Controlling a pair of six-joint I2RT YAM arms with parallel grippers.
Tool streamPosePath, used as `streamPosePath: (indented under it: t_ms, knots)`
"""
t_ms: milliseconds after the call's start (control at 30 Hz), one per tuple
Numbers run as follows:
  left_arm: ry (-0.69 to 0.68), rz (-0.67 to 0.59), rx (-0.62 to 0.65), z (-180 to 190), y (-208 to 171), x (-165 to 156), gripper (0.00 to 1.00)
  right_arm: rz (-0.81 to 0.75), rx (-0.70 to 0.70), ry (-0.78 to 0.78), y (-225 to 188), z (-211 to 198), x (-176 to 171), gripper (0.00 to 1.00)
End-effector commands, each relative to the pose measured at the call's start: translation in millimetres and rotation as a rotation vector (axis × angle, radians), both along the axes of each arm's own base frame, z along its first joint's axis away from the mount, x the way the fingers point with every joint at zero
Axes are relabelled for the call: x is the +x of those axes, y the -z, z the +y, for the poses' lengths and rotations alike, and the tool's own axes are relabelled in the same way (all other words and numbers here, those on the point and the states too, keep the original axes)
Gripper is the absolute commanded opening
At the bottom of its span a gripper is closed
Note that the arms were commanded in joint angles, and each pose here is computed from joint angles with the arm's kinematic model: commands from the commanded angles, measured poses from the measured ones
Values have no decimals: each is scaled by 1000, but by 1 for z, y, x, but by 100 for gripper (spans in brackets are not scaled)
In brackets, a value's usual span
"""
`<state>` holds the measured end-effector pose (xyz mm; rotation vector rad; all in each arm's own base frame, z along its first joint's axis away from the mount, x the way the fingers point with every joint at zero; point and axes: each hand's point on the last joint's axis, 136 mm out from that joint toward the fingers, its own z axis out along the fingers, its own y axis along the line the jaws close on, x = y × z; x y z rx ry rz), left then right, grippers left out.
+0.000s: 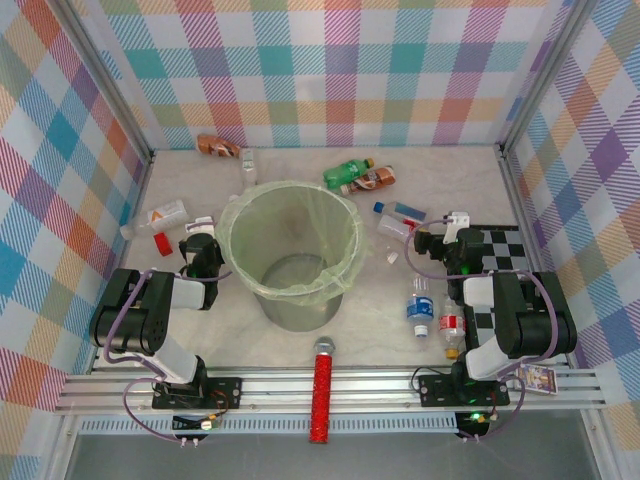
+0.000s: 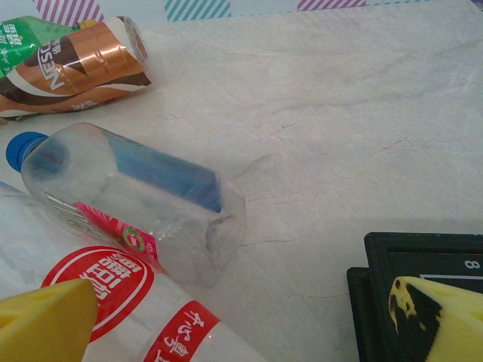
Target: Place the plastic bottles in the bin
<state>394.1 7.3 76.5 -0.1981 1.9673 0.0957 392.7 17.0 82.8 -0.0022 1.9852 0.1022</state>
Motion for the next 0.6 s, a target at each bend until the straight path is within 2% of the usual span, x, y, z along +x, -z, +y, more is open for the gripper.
streamPosePath:
  t_ms: [0,300,400,567]
  knots:
    - [9,-29,3,-2,-7,3,100,-29,6,-1,-8,0,6,99]
    - [12,-21,1,-3,-10,4,100,-31,6,-1,-8,0,6,99]
    - [-73,-4,8,11,-23,1,100,-36,5,20,-17,-3,7,99]
    - [-196,50,1,31,-47,-7,100,150,49,29,-44,-1,-1,99]
